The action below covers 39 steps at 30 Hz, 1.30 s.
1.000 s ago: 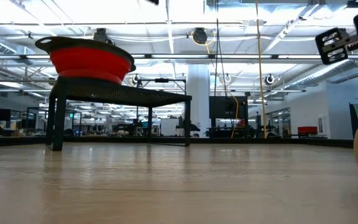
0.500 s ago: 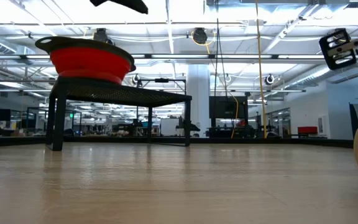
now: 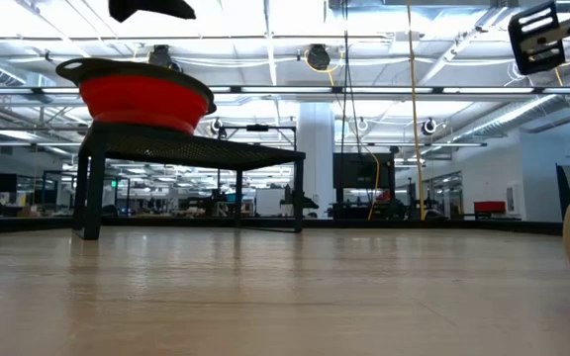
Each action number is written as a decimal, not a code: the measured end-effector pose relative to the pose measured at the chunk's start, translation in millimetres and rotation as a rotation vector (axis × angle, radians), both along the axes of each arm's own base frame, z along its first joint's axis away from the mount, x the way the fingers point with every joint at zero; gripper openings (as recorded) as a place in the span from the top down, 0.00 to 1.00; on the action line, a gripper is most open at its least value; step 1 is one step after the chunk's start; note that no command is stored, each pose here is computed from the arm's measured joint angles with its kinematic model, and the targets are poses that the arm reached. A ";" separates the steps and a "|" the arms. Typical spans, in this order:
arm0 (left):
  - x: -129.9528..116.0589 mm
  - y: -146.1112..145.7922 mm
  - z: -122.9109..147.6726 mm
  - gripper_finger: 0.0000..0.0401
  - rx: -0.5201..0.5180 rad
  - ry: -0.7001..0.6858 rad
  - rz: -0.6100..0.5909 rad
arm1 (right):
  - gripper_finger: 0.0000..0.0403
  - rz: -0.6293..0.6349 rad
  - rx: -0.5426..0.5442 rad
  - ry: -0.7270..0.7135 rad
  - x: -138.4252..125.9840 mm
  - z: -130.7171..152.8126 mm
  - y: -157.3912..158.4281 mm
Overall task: Pick & Place Fruit
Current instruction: Put the peach into the red strainer bowl on the shelf
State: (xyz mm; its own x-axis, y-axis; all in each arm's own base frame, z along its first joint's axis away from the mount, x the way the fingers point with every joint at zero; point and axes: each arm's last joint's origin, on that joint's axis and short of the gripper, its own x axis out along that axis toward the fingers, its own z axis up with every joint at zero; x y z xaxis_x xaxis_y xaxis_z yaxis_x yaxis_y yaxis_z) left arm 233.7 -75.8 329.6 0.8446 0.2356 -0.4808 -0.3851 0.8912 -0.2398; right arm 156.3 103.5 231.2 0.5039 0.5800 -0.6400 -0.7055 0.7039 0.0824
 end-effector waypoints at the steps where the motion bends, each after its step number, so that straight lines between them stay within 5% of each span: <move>1: -2.7 0.1 0.3 0.32 0.004 -0.003 -0.007 | 0.86 0.004 -0.007 0.008 2.3 0.1 1.5; 16: -43.8 4.5 -1.6 0.32 0.030 -0.165 -0.117 | 0.55 0.026 -0.062 0.145 31.3 -30.0 21.2; 39: -65.6 -0.3 8.8 0.32 0.059 -0.230 -0.220 | 0.47 0.030 -0.191 0.306 48.6 -85.4 38.4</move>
State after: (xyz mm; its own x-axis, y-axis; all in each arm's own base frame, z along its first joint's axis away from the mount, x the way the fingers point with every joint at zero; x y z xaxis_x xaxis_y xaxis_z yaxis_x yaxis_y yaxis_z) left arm 168.1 -76.1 338.4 0.9633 0.0569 -0.2625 -0.1233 0.9619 -0.2440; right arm 204.9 141.9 145.8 0.2566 0.4466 -0.8571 -0.6888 0.7066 0.1620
